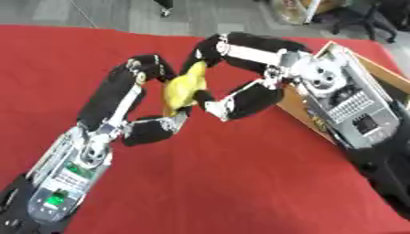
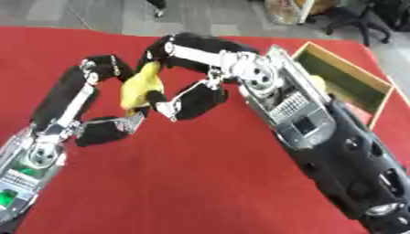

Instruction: Pick up the objects with one hand, pass them to the other hand, and then place them into the box on the other side of the table.

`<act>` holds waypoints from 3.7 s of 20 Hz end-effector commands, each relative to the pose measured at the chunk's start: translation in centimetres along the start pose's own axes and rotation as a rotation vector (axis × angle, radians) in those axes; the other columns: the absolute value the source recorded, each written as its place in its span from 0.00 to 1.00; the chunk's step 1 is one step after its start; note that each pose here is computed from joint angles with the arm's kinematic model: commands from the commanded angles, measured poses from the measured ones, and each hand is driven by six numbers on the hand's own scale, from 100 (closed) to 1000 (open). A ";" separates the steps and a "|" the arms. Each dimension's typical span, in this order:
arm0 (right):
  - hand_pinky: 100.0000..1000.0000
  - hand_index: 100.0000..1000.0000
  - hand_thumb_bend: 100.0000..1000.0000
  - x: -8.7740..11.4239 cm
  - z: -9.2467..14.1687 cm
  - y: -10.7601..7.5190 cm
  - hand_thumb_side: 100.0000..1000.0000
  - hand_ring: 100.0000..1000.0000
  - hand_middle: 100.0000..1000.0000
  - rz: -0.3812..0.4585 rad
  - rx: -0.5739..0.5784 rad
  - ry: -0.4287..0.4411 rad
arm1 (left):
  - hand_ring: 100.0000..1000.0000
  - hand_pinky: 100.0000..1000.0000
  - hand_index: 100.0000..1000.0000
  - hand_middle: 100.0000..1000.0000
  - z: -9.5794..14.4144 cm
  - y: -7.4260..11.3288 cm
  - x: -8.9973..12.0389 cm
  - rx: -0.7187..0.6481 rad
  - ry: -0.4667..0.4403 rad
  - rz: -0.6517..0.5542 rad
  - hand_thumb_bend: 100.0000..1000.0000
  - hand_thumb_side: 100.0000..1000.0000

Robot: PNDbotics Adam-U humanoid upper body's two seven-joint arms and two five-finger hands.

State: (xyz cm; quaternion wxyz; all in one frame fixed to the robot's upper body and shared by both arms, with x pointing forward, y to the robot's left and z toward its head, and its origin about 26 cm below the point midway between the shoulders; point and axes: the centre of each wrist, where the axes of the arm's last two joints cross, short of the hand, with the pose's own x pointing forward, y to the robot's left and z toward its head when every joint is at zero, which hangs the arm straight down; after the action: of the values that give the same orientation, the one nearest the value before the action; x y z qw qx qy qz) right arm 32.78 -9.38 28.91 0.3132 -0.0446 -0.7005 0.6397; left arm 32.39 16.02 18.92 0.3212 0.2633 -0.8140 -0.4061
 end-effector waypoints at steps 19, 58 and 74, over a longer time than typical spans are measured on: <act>0.84 0.39 0.14 0.5 0.7 -0.9 0.04 0.76 0.59 -0.056 -0.042 -0.017 | 0.60 0.73 0.82 0.58 0.0 0.2 -0.3 0.015 0.014 0.015 0.46 0.49; 0.82 0.38 0.19 -1.2 4.4 -3.3 0.00 0.74 0.49 -0.109 -0.220 0.071 | 0.63 0.75 0.82 0.62 0.9 0.0 -0.9 -0.112 -0.002 0.007 0.27 0.08; 0.84 0.40 0.11 -10.4 13.3 -6.6 0.00 0.75 0.50 -0.234 -0.705 0.490 | 0.63 0.75 0.81 0.62 2.2 1.2 -1.2 -0.061 0.034 -0.012 0.26 0.12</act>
State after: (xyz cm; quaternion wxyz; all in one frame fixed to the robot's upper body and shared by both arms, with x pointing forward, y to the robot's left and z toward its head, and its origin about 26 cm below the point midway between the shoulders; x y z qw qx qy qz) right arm 36.82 -25.24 29.95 0.5103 -0.1916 -0.7771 0.3145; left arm 31.58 18.11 17.56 0.3553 0.2522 -0.7895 -0.4324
